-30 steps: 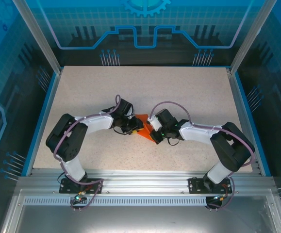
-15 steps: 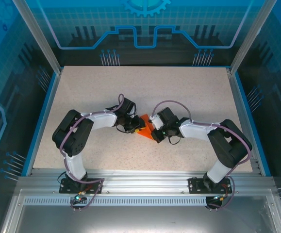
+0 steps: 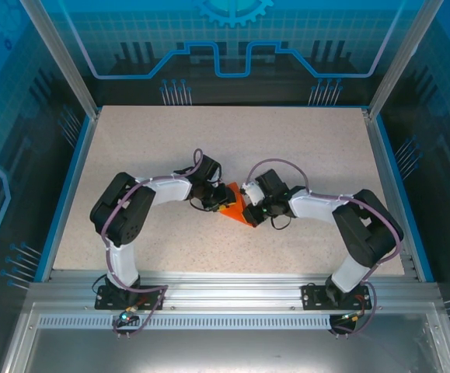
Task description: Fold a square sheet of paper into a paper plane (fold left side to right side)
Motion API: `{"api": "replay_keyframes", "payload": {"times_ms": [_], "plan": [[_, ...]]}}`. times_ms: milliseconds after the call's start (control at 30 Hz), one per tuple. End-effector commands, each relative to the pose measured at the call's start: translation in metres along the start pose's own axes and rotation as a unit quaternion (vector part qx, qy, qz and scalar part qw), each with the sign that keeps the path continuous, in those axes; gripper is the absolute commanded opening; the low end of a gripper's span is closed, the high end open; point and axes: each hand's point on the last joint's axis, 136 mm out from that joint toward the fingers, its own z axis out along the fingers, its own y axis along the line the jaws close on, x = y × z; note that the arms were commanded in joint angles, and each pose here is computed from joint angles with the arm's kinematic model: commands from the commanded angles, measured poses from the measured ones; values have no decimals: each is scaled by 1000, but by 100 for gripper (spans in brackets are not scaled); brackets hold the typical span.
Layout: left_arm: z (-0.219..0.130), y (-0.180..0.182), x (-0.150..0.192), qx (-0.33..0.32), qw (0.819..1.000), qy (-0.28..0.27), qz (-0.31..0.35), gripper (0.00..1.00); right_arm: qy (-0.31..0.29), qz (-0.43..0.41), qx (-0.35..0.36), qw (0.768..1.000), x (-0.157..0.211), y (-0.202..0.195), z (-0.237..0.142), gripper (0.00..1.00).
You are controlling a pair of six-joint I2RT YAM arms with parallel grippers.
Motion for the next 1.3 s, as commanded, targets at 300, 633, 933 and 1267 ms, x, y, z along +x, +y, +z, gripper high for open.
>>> {"api": "replay_keyframes", "payload": {"times_ms": [300, 633, 933, 1267], "plan": [[6, 5, 4, -12, 1000, 9, -11, 34, -43, 82, -117, 989, -46, -1, -27, 31], [6, 5, 6, -14, 1000, 10, -12, 33, -19, 98, -153, 983, -43, 3, -10, 30], [6, 6, 6, -15, 1000, 10, -12, 33, -1, 111, -136, 984, -32, -5, -3, 26], [5, 5, 6, -15, 1000, 9, -10, 33, 2, 119, -120, 986, -26, -8, -4, 34]]}}
